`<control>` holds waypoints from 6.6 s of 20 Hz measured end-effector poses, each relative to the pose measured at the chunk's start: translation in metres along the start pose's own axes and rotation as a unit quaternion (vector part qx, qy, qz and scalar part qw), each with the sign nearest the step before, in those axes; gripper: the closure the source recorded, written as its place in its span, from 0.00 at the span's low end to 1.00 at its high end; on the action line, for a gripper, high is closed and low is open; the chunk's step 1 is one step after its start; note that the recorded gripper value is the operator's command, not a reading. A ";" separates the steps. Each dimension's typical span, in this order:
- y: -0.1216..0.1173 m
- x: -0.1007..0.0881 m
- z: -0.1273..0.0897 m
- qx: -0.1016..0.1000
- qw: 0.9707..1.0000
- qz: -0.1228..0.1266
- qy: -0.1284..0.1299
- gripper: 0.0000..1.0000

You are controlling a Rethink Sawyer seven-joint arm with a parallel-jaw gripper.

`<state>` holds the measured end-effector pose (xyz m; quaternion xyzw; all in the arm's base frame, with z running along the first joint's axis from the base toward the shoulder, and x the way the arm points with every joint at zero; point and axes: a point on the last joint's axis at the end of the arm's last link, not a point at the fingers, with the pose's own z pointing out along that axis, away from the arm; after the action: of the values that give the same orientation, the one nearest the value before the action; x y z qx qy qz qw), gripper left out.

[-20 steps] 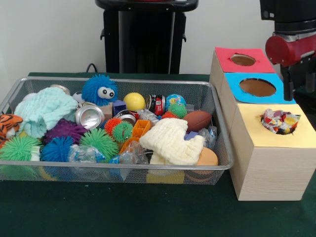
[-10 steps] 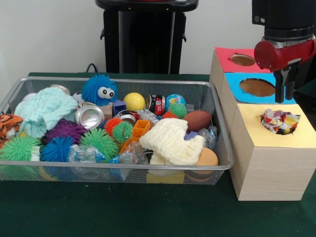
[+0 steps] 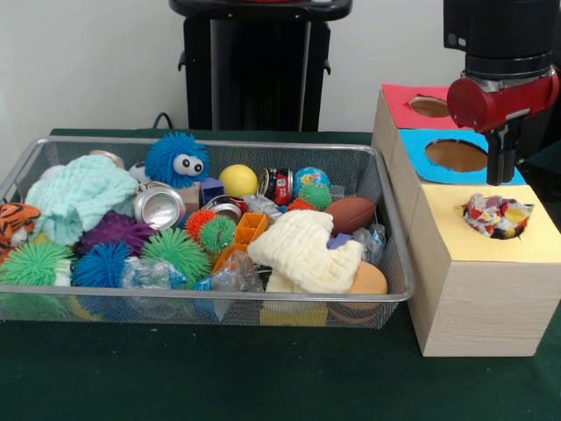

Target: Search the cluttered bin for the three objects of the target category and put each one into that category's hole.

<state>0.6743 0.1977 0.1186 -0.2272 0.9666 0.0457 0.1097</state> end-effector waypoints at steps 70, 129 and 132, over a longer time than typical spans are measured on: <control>-0.160 0.021 -0.076 0.073 0.993 0.088 -0.025 1.00; -0.361 0.146 -0.003 0.073 0.972 -0.074 0.208 0.00; -0.356 0.153 0.001 0.062 0.966 -0.074 0.238 0.00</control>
<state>0.7005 -0.1855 0.0682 -0.2953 0.9462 -0.0779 -0.1068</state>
